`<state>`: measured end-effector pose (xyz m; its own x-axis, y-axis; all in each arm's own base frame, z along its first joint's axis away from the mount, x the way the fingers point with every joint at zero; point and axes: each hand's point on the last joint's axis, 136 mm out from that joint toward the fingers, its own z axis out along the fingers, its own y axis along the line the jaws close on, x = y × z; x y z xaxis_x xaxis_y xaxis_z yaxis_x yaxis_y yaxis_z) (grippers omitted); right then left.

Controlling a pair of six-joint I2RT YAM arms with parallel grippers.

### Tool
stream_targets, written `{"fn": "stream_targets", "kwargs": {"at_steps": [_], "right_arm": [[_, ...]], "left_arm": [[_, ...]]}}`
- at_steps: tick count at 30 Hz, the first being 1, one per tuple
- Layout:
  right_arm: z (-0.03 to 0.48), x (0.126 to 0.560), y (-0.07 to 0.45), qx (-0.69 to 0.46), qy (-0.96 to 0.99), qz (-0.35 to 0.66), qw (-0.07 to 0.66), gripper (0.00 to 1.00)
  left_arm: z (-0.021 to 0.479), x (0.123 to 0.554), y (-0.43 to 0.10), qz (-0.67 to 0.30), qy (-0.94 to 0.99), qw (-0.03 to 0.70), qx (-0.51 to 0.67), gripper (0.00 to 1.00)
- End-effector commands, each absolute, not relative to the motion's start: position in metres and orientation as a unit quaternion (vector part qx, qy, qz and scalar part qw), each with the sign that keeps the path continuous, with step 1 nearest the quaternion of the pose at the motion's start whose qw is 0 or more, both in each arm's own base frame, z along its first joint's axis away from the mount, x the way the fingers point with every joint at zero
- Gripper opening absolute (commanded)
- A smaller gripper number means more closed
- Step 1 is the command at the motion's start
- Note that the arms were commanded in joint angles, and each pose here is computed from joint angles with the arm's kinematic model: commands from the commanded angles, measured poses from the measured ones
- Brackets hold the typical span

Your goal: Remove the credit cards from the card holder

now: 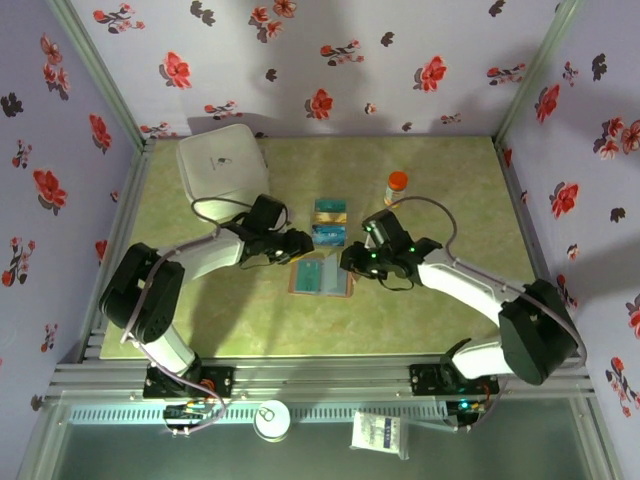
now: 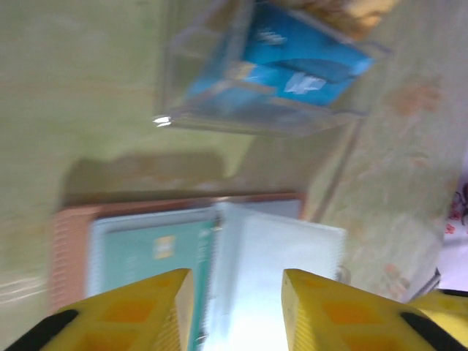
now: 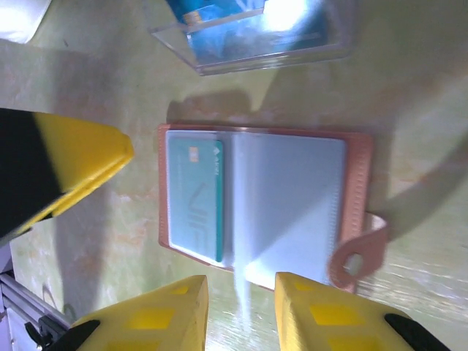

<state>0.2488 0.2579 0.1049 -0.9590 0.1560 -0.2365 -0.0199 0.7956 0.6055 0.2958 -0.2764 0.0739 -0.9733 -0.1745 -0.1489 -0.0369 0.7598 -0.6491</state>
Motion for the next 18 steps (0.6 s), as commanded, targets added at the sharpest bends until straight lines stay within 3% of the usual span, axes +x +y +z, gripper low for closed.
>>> {"fn": "stream_targets", "kwargs": {"at_steps": [1, 8, 18], "right_arm": [[0.118, 0.256, 0.283, 0.021, 0.93, 0.339, 0.141, 0.3], [0.111, 0.252, 0.323, -0.016, 0.934, 0.341, 0.109, 0.29], [0.061, 0.249, 0.329, -0.013, 0.955, 0.286, 0.072, 0.29]], "left_arm": [[0.058, 0.282, -0.251, -0.313, 0.944, 0.088, -0.052, 0.31], [0.037, 0.271, -0.241, -0.32, 0.943, 0.065, -0.061, 0.17], [0.028, 0.262, -0.239, -0.321, 0.943, 0.052, -0.063, 0.13]]}}
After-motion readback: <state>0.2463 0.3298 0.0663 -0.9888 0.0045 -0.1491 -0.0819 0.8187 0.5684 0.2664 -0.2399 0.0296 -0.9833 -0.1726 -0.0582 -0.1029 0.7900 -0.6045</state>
